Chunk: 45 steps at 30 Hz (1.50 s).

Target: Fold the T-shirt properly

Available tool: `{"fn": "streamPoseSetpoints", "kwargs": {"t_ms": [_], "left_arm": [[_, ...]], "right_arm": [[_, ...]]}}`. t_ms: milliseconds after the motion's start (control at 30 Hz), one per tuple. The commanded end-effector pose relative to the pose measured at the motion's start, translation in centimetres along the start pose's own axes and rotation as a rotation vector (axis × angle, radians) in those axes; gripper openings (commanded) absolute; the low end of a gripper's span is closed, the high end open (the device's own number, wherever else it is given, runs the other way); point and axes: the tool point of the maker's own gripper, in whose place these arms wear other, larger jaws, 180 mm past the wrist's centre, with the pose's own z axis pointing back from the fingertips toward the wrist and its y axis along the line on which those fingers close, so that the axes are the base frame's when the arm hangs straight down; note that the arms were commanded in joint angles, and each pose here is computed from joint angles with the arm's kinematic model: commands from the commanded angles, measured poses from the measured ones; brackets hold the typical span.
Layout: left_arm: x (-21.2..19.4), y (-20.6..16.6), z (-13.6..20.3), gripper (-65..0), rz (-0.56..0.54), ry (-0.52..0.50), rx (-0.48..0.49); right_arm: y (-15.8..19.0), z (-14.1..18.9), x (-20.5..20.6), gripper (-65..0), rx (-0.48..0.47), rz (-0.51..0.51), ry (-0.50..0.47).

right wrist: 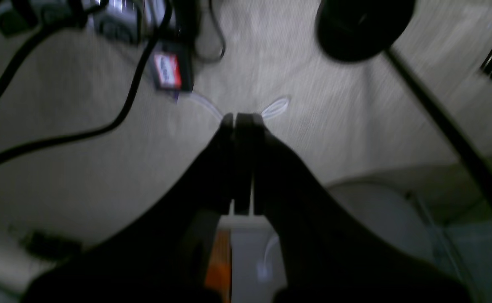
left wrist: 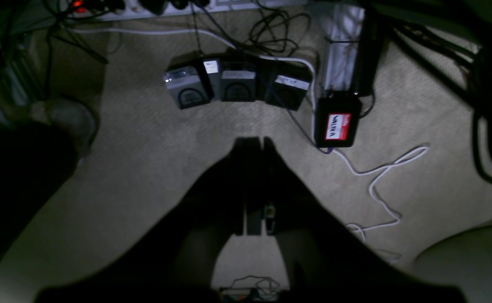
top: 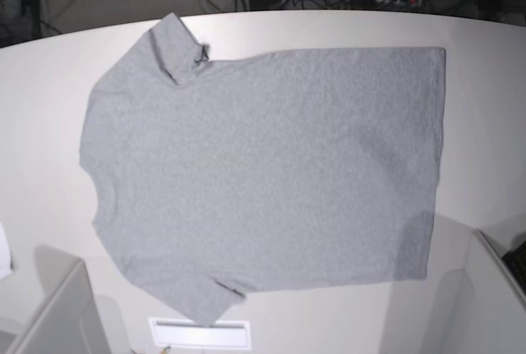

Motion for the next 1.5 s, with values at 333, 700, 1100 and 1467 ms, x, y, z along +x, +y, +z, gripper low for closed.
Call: {"fn": "streamPoseSetpoints", "kwargs": {"t_ms": [333, 700, 1100, 1467], "left_arm": [[-1.8, -0.1, 0.1, -65.0, 0.143, 0.063, -0.002], [-0.2, -2.5, 0.3, -65.0, 0.070, 0.008, -0.117], [-2.1, -2.5, 0.4, -65.0, 0.054, 0.136, -0.123], [-1.9, -0.2, 0.2, -65.0, -0.018, 0.006, -0.083]], "right_arm": [[-1.1, 0.2, -1.1, -65.0, -0.018, -0.002, 0.149], [-0.9, 0.1, -0.8, -65.0, -0.016, -0.001, 0.102], [-1.0, 0.7, -2.1, -65.0, -0.017, -0.005, 0.280], [-0.9, 0.4, -3.0, -65.0, -0.015, -0.002, 0.245]]}}
